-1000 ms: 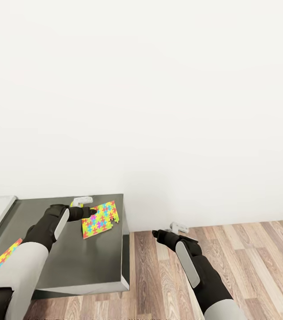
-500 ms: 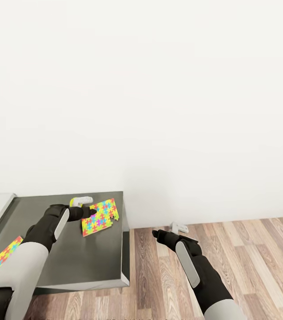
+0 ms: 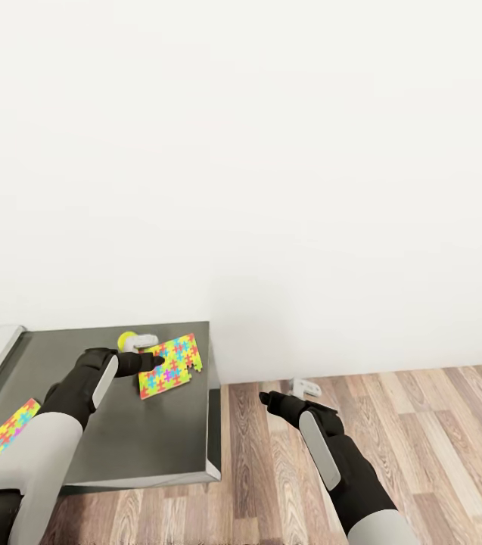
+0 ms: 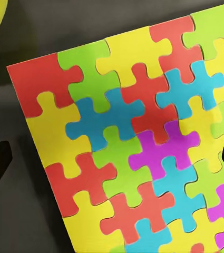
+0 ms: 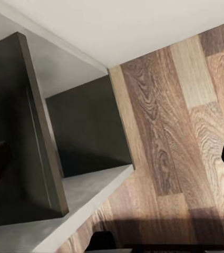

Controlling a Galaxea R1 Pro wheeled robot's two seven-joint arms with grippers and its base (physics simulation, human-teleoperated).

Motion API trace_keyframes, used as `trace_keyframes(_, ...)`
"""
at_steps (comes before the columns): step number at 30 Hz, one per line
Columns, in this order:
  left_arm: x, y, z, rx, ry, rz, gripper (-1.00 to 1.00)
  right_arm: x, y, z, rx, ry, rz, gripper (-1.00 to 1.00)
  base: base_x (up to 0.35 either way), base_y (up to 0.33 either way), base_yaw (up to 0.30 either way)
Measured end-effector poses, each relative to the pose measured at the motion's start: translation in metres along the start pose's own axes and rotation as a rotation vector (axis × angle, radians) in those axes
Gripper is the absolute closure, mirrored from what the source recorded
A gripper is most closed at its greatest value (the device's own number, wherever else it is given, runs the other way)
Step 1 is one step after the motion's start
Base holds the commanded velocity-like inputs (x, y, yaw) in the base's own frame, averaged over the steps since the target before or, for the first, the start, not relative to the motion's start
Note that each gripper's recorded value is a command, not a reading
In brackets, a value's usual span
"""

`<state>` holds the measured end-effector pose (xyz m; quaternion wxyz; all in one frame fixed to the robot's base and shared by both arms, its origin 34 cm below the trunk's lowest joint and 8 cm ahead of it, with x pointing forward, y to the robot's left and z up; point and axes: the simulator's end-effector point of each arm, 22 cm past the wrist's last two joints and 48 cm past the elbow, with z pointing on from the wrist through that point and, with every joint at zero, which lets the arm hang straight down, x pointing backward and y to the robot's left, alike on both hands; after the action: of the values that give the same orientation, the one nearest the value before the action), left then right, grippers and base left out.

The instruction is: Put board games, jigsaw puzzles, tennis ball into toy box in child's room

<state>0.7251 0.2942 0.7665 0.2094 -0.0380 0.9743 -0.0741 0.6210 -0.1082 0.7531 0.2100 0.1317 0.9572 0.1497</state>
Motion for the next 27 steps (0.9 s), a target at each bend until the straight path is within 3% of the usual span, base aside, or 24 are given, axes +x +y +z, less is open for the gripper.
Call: trace_keyframes(27, 0.0024, 0.0005, 0.0024, 0.0, 0.005, -0.003, -1.0, 0.0026, 0.0002, 0.0015, -0.001, 0.006, -0.005, -1.0, 0.0, 0.0, 0.004)
